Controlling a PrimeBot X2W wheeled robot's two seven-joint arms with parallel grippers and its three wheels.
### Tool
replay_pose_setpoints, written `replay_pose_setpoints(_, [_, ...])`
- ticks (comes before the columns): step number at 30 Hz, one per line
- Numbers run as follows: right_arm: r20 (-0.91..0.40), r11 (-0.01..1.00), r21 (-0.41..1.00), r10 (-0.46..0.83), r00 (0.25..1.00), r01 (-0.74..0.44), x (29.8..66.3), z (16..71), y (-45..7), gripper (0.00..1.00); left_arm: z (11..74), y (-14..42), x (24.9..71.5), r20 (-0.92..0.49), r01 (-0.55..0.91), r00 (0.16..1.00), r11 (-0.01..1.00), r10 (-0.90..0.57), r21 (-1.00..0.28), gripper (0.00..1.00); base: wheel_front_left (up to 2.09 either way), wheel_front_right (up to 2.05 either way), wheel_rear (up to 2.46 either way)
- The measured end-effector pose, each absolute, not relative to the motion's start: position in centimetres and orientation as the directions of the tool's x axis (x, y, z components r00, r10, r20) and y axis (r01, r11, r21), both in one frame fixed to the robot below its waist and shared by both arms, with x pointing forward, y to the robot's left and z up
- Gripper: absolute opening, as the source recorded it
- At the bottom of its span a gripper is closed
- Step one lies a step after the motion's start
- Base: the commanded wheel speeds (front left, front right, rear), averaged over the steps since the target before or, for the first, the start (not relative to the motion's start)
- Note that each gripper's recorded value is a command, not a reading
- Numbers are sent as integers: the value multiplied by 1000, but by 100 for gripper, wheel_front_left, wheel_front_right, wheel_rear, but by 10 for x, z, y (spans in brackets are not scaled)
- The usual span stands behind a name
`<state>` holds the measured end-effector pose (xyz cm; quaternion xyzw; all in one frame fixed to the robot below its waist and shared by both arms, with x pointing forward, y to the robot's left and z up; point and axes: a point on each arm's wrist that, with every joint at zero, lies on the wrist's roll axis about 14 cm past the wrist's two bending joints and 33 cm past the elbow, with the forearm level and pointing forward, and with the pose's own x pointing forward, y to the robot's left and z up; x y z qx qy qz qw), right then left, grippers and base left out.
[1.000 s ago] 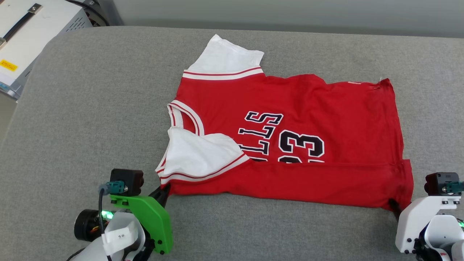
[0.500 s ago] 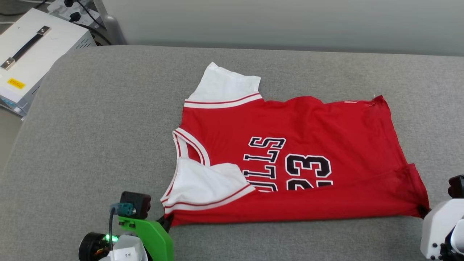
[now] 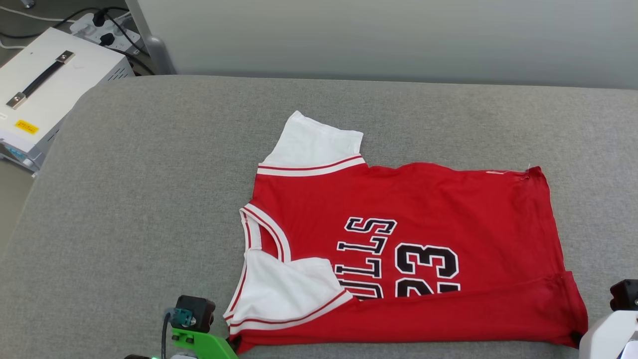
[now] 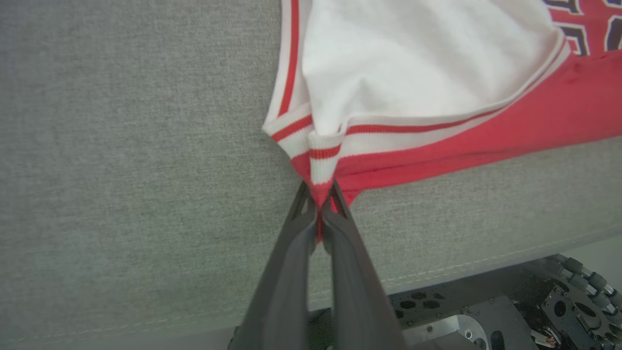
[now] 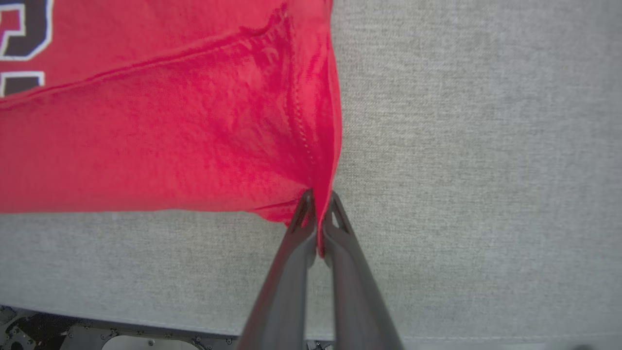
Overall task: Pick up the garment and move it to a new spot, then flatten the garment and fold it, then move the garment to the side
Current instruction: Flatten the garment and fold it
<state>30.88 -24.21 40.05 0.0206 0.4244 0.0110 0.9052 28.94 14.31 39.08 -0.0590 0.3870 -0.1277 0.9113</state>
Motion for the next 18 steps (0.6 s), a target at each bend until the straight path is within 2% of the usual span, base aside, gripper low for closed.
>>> replay_pose_setpoints(2, [-773, 999, 53, 40, 634, 1, 306, 398, -241, 0, 389, 143, 289, -693, 185, 666, 961, -276, -205, 0, 0, 0, 0])
replay_pose_setpoints(3, [-775, 998, 56, 42, 631, 3, 305, 397, -240, 8, 389, 143, 289, -688, 183, 672, 962, -274, -204, 39, 0, 0, 0])
replay_pose_setpoints(4, [-774, 998, 57, 42, 632, 4, 305, 396, -240, 84, 389, 144, 290, -683, 183, 678, 962, -272, -201, 100, 0, 0, 0])
replay_pose_setpoints(5, [-770, 998, 59, 42, 637, 6, 305, 396, -240, 100, 389, 144, 291, -676, 183, 686, 963, -270, -199, 100, 0, 0, 0])
replay_pose_setpoints(8, [-747, 998, 70, 51, 663, 3, 308, 400, -237, 100, 396, 143, 298, -630, 182, 728, 962, -270, -203, 100, 0, 0, 0])
replay_pose_setpoints(10, [-695, 997, 79, 70, 716, -22, 317, 412, -231, 100, 405, 144, 307, -577, 185, 772, 963, -267, -197, 100, 0, 0, 0])
replay_pose_setpoints(14, [-481, 994, 91, 98, 871, -61, 350, 460, -222, 100, 437, 148, 330, -396, 197, 883, 964, -253, -176, 100, 0, 0, 0])
replay_pose_setpoints(18, [-293, 992, 70, 124, 948, -108, 364, 500, -212, 100, 475, 148, 346, -179, 214, 953, 962, -244, -168, 100, 0, 0, 0])
